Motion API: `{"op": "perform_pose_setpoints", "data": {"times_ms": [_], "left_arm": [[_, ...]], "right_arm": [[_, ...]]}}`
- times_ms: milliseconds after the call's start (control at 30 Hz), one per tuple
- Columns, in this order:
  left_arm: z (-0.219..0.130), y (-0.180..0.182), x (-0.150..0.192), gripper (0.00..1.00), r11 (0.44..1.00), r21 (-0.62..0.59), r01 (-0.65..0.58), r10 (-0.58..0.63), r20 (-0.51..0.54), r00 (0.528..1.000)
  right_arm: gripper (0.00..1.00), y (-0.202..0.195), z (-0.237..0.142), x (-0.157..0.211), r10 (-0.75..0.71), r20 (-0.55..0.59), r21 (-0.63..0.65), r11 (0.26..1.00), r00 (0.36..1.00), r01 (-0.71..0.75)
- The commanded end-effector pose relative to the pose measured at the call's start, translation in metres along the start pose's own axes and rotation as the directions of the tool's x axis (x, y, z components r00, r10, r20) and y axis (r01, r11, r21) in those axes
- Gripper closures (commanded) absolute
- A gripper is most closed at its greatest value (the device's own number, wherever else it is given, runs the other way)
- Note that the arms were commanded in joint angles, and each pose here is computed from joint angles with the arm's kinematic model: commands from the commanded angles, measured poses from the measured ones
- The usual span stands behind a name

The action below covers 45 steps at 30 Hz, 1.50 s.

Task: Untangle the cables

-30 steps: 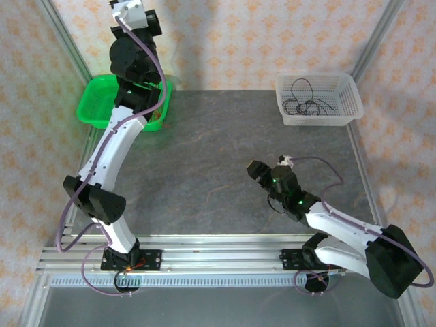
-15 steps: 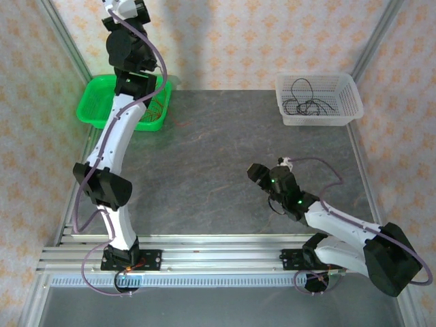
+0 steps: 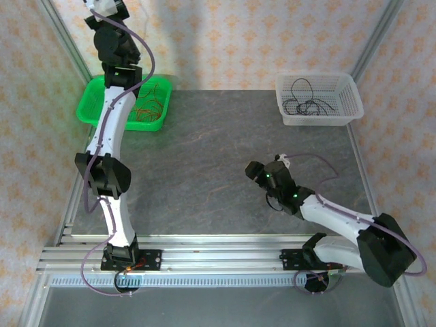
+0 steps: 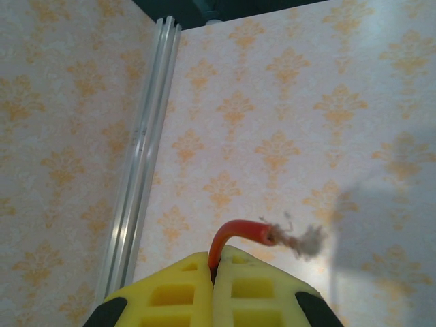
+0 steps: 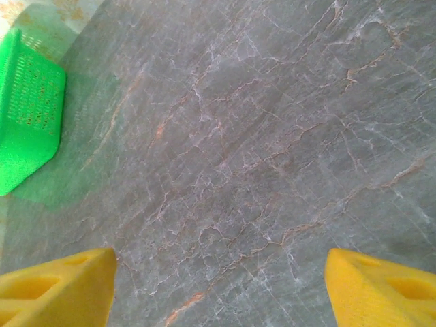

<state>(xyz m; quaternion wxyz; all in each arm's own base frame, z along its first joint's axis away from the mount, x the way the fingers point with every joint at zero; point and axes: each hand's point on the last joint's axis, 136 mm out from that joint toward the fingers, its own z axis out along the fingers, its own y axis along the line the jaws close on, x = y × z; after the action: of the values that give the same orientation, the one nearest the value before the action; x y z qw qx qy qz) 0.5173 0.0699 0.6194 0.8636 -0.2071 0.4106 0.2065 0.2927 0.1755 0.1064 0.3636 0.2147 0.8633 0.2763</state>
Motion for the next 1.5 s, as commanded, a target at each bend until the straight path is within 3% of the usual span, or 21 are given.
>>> {"op": "perform_pose_setpoints", "data": {"times_ms": [0,167,367,500,600,733,833,1000,1167,1400,1467], "left_arm": [[0.008,0.004,-0.009,1.0,0.997,0.021,0.076,-0.077,0.069,0.995],[0.018,0.017,0.024,1.0,0.998,-0.003,0.066,-0.066,0.045,0.997],[0.011,0.025,0.087,1.0,0.999,-0.036,0.001,-0.003,-0.044,0.999],[-0.014,0.037,0.141,1.0,0.997,-0.056,-0.059,0.049,-0.165,0.985],[-0.041,0.053,0.184,1.0,0.99,-0.072,-0.123,0.096,-0.299,0.949],[-0.084,0.077,0.23,1.0,0.98,-0.086,-0.182,0.123,-0.462,0.878],[-0.113,0.088,0.272,1.0,0.97,-0.068,-0.234,0.152,-0.583,0.798],[-0.139,0.101,0.323,1.0,0.955,-0.043,-0.295,0.175,-0.72,0.672],[-0.143,0.114,0.36,1.0,0.963,-0.051,-0.266,0.12,-0.8,0.588],[-0.163,0.106,0.427,1.0,0.966,0.076,-0.247,0.159,-0.929,0.335],[-0.171,0.108,0.438,1.0,0.962,0.087,-0.257,0.165,-0.94,0.298]], "right_arm": [[0.21,0.006,0.011,-0.001,-0.014,-0.007,0.008,1.0,1.0,0.014],[0.22,0.008,0.029,0.01,-0.013,-0.06,0.015,1.0,0.998,0.014],[0.22,0.008,0.04,0.017,-0.023,-0.098,0.028,0.999,0.995,0.026],[0.22,0.004,0.041,0.02,-0.034,-0.109,0.037,0.999,0.994,0.038],[0.22,0.001,0.041,0.024,-0.038,-0.12,0.038,0.998,0.992,0.042],[0.22,-0.002,0.039,0.029,-0.043,-0.136,0.034,0.998,0.99,0.048],[0.22,-0.003,0.036,0.032,-0.049,-0.149,0.024,0.998,0.988,0.053],[0.22,-0.007,0.025,0.032,-0.042,-0.137,0.007,0.999,0.99,0.044],[0.22,-0.014,0.013,0.031,-0.026,-0.116,0.003,1.0,0.993,0.027],[0.22,-0.018,0.008,0.028,-0.036,-0.108,0.03,0.999,0.994,0.039],[0.22,-0.016,0.009,0.027,-0.039,-0.11,0.029,0.999,0.993,0.043]]}}
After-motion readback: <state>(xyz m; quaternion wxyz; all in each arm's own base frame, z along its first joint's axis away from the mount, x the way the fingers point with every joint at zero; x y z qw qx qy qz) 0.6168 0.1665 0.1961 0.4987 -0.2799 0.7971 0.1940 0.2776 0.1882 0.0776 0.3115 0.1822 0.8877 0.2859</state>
